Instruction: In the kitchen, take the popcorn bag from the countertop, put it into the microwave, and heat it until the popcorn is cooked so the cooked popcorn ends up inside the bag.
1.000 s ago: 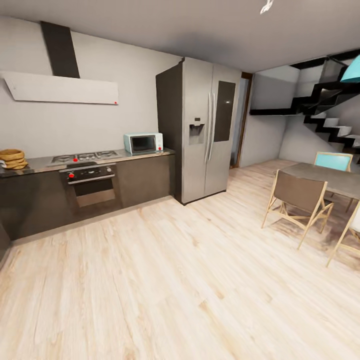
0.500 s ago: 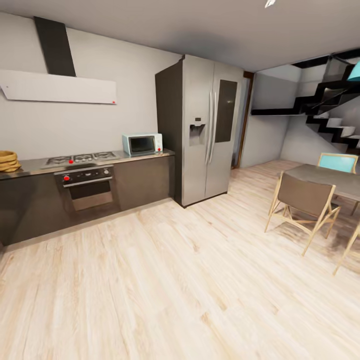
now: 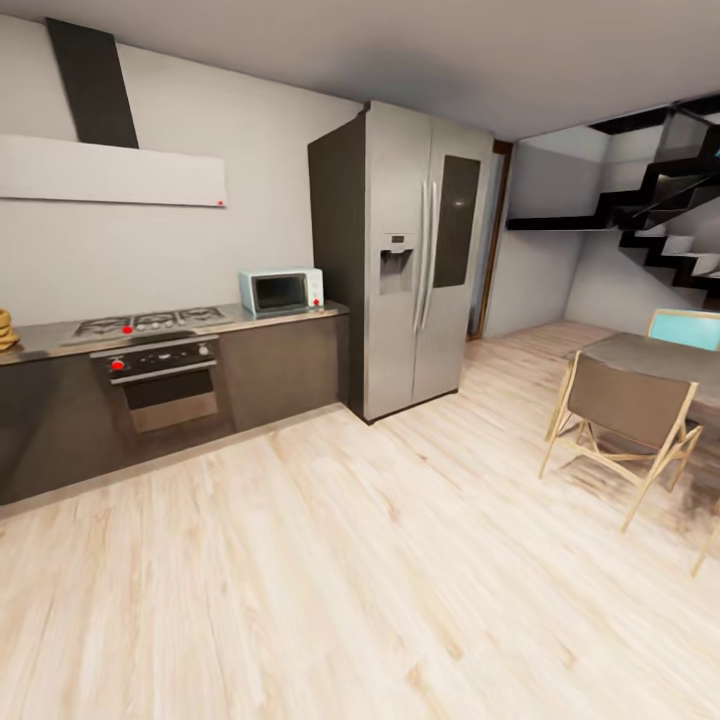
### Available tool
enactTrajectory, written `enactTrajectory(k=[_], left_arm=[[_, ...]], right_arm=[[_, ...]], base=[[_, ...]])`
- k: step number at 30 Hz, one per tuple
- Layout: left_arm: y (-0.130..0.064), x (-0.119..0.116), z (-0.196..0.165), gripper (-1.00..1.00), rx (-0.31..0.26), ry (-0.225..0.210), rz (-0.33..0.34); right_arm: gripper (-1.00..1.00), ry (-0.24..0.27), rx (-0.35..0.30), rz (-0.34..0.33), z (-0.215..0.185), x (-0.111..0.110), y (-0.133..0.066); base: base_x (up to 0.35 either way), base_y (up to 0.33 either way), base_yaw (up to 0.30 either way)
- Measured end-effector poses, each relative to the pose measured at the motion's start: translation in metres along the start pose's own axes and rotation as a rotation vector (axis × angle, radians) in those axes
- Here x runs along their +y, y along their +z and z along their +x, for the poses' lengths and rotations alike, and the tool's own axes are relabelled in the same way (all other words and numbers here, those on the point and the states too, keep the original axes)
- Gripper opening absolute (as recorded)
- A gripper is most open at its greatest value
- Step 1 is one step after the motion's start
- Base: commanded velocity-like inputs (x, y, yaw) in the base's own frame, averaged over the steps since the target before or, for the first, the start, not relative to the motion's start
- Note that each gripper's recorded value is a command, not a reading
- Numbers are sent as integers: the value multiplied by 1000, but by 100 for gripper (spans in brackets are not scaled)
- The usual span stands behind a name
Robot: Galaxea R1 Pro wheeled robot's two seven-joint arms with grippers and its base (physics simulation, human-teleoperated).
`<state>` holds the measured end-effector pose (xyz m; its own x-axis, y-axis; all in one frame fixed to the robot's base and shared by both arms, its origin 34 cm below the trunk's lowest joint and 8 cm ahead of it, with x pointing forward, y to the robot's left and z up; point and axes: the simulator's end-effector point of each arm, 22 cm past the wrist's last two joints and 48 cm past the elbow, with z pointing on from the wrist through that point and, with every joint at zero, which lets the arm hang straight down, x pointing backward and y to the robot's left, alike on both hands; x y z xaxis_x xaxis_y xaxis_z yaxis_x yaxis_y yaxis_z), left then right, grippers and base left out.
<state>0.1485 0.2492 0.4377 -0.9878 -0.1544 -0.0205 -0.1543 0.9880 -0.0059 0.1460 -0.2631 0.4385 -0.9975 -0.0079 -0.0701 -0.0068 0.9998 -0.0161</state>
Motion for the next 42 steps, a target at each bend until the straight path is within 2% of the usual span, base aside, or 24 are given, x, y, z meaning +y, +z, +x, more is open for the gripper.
enactTrajectory(k=[9, 14, 42], left_arm=[[0, 0, 1, 100, 6, -3, 0], [0, 0, 2, 100, 6, -4, -1], [0, -1, 3, 100, 10, -5, 0]], right_arm=[[100, 4, -8, -1, -2, 1, 0], [100, 0, -11, 8, -2, -6, 0], [100, -3, -8, 7, -1, -6, 0]], base=[[324, 0, 0], [324, 0, 0], [324, 0, 0]])
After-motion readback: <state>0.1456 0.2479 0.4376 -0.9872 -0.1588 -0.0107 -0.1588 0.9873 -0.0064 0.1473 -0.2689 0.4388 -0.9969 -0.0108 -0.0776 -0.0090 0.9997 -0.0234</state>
